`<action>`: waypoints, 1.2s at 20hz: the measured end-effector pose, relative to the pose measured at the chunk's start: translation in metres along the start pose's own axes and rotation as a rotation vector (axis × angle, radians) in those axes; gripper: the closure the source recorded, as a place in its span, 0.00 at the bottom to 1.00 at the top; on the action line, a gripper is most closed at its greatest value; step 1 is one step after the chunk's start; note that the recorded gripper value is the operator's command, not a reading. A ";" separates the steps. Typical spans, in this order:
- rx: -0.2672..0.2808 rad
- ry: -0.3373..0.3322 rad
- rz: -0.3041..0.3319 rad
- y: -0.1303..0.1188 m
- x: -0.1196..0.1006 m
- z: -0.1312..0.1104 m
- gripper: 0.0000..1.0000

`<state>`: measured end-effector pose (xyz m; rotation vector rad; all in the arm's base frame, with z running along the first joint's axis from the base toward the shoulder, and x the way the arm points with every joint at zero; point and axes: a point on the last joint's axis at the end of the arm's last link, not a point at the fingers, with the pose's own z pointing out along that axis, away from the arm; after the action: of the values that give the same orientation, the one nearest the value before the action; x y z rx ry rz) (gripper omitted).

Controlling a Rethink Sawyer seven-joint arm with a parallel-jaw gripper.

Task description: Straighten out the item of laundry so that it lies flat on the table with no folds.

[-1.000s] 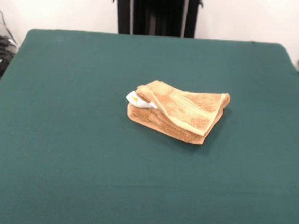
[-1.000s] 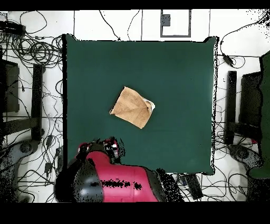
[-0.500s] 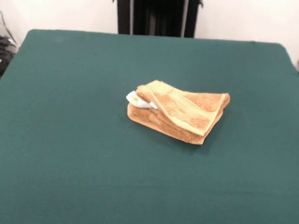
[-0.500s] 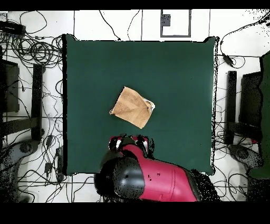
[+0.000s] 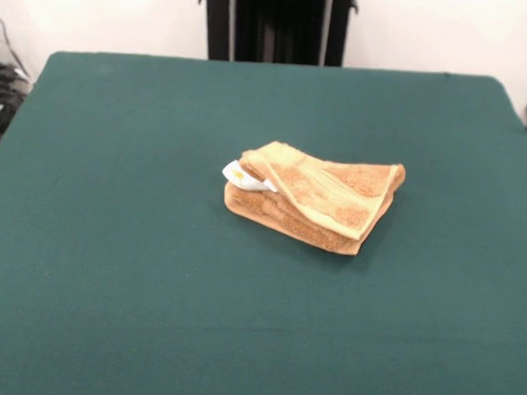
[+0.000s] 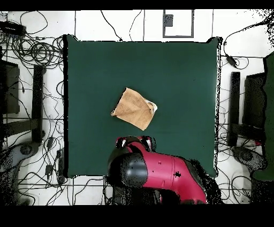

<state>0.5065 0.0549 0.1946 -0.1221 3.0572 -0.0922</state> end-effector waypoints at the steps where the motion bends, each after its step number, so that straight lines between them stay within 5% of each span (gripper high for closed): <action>1: -0.001 -0.002 -0.009 0.001 0.000 0.005 0.00; 11: -0.023 -0.050 -0.116 0.019 0.016 0.097 0.00; 24: -0.079 -0.075 -0.175 0.042 0.052 0.180 0.00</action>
<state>0.4662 0.0822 0.0092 -0.3889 2.9697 0.0220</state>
